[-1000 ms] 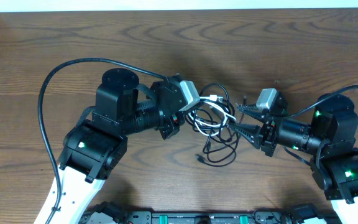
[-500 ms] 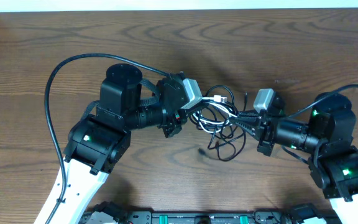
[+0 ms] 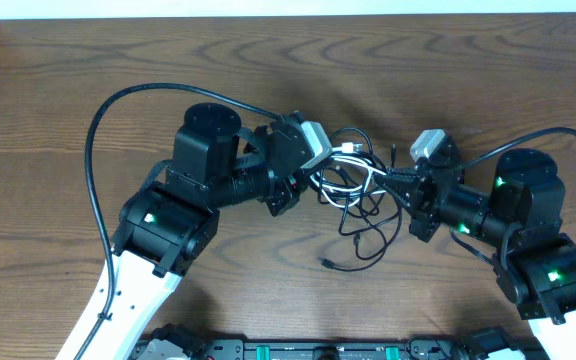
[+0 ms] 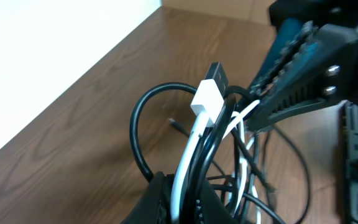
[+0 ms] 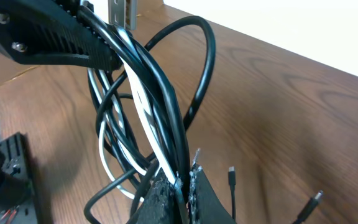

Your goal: Untangle cables

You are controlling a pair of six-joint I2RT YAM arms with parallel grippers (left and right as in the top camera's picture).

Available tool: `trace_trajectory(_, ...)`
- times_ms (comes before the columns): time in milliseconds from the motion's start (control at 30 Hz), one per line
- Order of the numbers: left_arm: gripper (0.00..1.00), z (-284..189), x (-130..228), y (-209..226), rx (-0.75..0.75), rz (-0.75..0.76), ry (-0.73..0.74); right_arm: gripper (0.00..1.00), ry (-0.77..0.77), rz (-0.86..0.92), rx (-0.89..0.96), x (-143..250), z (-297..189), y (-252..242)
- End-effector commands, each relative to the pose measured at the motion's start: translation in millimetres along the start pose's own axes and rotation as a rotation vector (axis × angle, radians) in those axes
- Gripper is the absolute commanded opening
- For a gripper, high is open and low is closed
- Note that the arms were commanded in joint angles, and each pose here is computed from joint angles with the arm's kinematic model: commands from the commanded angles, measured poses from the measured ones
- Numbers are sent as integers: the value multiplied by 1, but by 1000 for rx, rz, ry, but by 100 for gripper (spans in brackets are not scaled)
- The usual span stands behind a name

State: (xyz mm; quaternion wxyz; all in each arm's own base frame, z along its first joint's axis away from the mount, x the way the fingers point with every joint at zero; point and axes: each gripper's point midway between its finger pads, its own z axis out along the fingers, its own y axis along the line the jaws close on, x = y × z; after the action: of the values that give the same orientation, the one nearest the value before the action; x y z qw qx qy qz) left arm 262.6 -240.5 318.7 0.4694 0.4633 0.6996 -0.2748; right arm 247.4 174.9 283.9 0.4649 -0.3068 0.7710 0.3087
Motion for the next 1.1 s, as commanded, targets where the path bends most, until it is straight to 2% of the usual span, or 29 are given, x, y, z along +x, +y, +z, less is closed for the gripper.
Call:
trace_trajectory(0,8,-13,-1,33,-185,-15,22,1,19,63,198,3,-7,-35)
trace_trajectory(300,8,-16,5,44,-252,-28,53,1,20,116,283,5,-10,-49)
trace_trajectory(633,8,-17,9,46,-265,-38,70,1,21,123,285,6,-11,-49)
trace_trajectory(1067,8,-18,12,50,-292,-41,85,1,23,403,582,27,-32,-92)
